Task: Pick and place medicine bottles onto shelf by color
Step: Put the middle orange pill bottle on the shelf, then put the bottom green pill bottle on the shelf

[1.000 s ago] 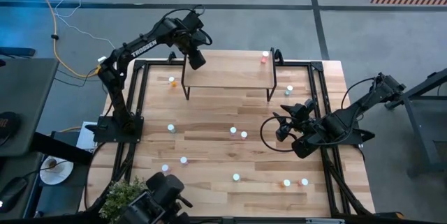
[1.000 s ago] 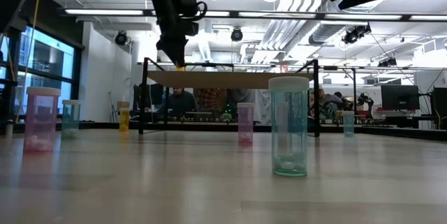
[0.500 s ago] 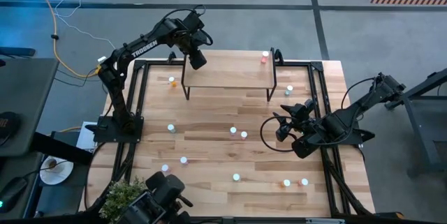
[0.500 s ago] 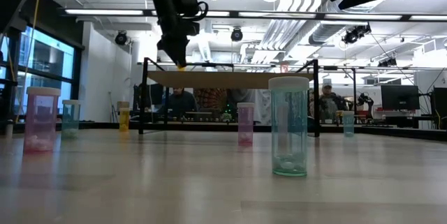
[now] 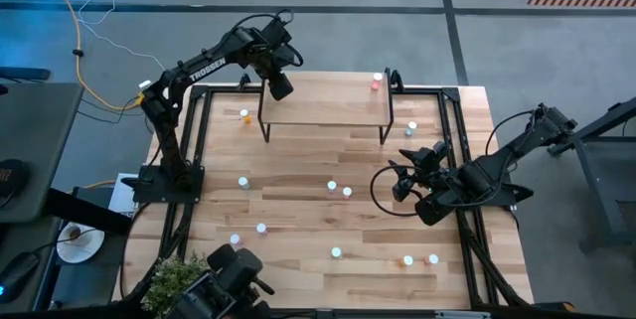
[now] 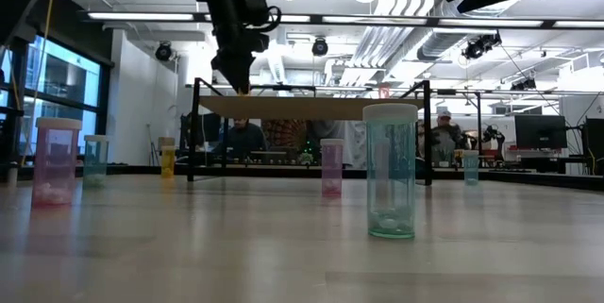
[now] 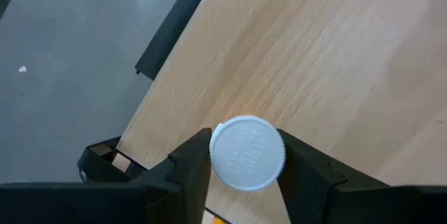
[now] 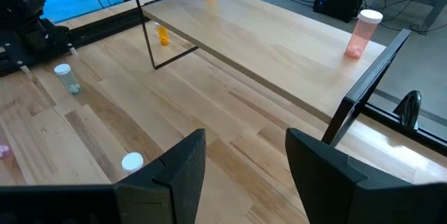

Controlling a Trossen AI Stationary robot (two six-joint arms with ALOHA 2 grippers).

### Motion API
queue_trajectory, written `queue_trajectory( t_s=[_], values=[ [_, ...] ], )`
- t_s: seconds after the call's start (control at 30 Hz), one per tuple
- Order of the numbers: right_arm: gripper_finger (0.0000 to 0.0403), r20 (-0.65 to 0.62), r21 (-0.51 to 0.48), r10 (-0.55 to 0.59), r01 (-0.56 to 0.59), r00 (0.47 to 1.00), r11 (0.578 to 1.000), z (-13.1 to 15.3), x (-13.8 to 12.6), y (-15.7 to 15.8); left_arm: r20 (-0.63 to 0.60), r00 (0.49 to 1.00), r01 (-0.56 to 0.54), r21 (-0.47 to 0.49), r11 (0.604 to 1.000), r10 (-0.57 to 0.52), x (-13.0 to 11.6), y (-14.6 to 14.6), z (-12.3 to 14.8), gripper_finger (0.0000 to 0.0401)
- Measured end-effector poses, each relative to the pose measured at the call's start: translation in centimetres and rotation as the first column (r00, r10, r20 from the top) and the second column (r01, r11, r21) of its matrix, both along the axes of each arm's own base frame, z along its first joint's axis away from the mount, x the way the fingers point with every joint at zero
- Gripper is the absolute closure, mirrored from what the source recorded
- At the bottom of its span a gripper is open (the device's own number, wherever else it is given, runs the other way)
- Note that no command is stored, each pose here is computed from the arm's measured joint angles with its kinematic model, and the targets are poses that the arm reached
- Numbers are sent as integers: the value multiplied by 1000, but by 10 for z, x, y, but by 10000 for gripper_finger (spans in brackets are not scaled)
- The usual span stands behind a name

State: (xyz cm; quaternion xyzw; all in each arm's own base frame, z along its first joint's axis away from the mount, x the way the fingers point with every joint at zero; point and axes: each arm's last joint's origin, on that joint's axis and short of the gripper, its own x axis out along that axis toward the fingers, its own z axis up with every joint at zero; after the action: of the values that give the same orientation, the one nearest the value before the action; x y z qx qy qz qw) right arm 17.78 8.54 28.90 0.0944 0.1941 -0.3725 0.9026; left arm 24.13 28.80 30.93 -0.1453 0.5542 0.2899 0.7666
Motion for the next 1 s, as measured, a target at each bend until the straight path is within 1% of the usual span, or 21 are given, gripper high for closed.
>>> queue_trajectory(
  t_s=[0.2,0.37,0.77,1.0],
  values=[
    [213,0,0,0,0,1000,1000,0,0,0,15,1000,0,15,1000,-1,1,1,1,221],
    [213,0,0,0,0,1000,1000,0,0,0,18,1000,20,28,999,-21,2,2,2,204],
    [213,0,0,0,0,1000,1000,0,0,0,19,999,49,54,997,-50,1,2,6,203],
    [213,0,0,0,0,1000,1000,0,0,0,50,997,44,139,989,-52,-1,0,21,203]
  ],
)
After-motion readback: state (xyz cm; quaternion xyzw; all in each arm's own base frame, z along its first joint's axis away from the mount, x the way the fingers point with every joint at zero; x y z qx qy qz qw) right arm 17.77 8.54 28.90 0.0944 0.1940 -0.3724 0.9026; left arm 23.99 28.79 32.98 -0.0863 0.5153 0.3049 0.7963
